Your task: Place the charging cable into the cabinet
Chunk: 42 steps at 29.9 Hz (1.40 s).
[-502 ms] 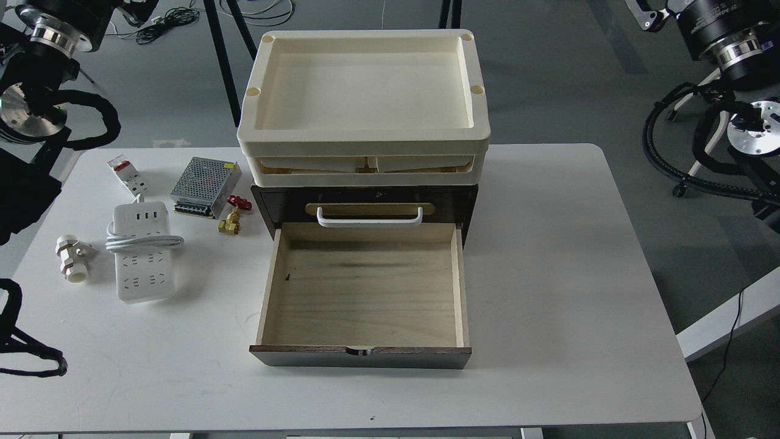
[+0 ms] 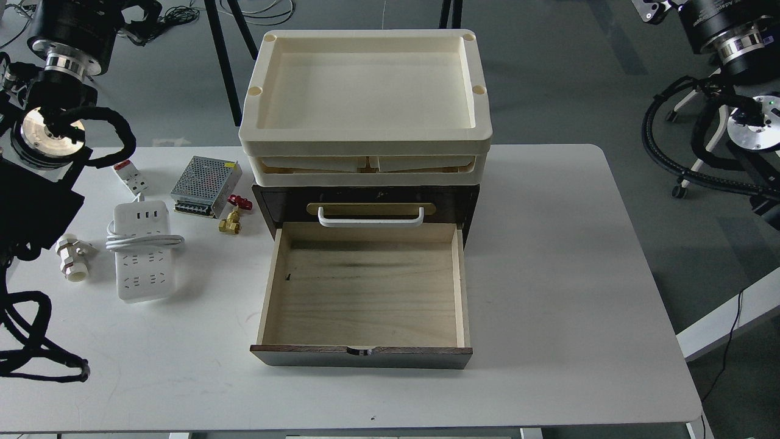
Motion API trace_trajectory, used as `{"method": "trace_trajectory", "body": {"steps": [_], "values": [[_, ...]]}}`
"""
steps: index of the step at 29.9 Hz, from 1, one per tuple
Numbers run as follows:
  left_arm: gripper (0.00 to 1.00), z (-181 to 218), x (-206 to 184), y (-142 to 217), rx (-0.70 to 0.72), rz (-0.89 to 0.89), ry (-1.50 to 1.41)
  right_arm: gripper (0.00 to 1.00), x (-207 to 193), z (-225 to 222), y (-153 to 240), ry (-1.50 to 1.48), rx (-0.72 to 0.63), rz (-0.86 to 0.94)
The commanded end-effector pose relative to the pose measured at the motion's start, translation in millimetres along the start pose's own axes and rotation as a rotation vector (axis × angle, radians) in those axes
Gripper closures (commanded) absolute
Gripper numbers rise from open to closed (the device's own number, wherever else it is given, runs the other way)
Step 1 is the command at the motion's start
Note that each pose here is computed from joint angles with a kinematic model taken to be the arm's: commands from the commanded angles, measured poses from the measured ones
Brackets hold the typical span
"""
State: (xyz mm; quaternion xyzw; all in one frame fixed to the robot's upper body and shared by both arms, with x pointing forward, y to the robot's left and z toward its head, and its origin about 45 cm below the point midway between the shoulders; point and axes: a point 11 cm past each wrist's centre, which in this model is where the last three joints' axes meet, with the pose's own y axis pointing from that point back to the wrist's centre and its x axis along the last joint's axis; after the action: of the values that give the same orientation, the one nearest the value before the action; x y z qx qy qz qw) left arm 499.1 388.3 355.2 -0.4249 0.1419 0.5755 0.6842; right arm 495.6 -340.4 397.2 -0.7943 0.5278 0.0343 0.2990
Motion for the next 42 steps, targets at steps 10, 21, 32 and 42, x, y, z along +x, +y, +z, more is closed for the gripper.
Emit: {"method": "trace_trajectory", "body": {"steps": [10, 21, 32, 42], "values": [[0.0, 62.7, -70.7, 16.3, -0.06, -0.288, -0.051, 0.01, 1.4, -15.1, 0.4, 0.003, 0.029, -0.002], [0.0, 138.3, -148.1, 54.7, 0.192, -0.66, -0.895, 0.01, 10.4, -26.9, 6.2, 0.027, 0.038, 0.013], [0.0, 99.5, -146.0, 126.3, 0.46, -0.807, -1.502, 0.01, 15.1, -40.7, 7.3, 0.028, 0.074, 0.025], [0.0, 94.9, -74.9, 166.3, 0.672, -0.821, -1.78, 0.01, 22.3, -46.3, 12.6, 0.04, 0.077, 0.041]]}}
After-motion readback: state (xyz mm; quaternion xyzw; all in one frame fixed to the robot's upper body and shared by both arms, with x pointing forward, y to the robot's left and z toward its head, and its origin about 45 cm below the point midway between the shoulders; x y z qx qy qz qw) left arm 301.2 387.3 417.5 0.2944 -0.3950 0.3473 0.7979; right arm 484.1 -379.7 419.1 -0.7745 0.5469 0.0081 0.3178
